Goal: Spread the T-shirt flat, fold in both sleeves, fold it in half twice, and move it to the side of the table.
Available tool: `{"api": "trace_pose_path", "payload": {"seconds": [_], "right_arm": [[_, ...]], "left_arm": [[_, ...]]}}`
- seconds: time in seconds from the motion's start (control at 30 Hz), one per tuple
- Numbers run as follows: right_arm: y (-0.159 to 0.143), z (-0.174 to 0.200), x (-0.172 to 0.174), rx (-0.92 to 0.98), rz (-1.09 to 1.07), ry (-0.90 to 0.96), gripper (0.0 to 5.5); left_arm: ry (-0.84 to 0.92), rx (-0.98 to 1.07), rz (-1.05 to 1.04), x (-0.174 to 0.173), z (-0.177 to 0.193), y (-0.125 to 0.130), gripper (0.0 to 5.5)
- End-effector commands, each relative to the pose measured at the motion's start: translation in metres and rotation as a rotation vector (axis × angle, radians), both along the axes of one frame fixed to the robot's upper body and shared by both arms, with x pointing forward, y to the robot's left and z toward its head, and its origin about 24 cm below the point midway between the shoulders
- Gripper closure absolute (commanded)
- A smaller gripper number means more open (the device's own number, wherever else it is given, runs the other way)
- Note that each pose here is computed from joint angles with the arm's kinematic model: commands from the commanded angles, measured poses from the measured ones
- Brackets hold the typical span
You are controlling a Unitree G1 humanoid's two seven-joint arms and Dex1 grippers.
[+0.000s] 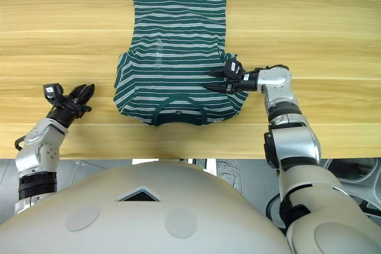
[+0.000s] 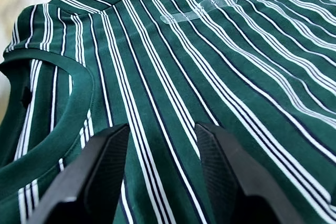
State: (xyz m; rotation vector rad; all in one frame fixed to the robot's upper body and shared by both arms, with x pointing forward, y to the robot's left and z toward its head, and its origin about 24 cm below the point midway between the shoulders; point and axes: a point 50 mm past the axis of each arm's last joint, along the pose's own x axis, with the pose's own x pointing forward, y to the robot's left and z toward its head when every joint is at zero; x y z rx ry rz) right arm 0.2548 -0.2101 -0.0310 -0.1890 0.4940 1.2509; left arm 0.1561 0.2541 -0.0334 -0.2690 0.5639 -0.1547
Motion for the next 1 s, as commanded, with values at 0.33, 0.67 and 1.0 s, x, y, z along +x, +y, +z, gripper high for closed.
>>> {"api": "trace_pose_path", "payload": {"seconds": [0.33,0.67,1.0], "right_arm": [[-0.002,-0.003,-0.007,0.041,-0.027,-0.021,3.17],[-0.002,-0.004,-0.009,0.042,-0.022,-0.027,3.17],[-0.001,-0.004,-0.01,0.033,-0.012,-0.034,3.17]], "left_arm": [[0.052,0.156,-0.221,0.013,-0.022,-0.026,3.89],[0.044,0.082,-0.233,0.017,-0.016,-0.033,3.89],[0.051,0.138,-0.311,0.014,-0.019,-0.043,3.89]]}}
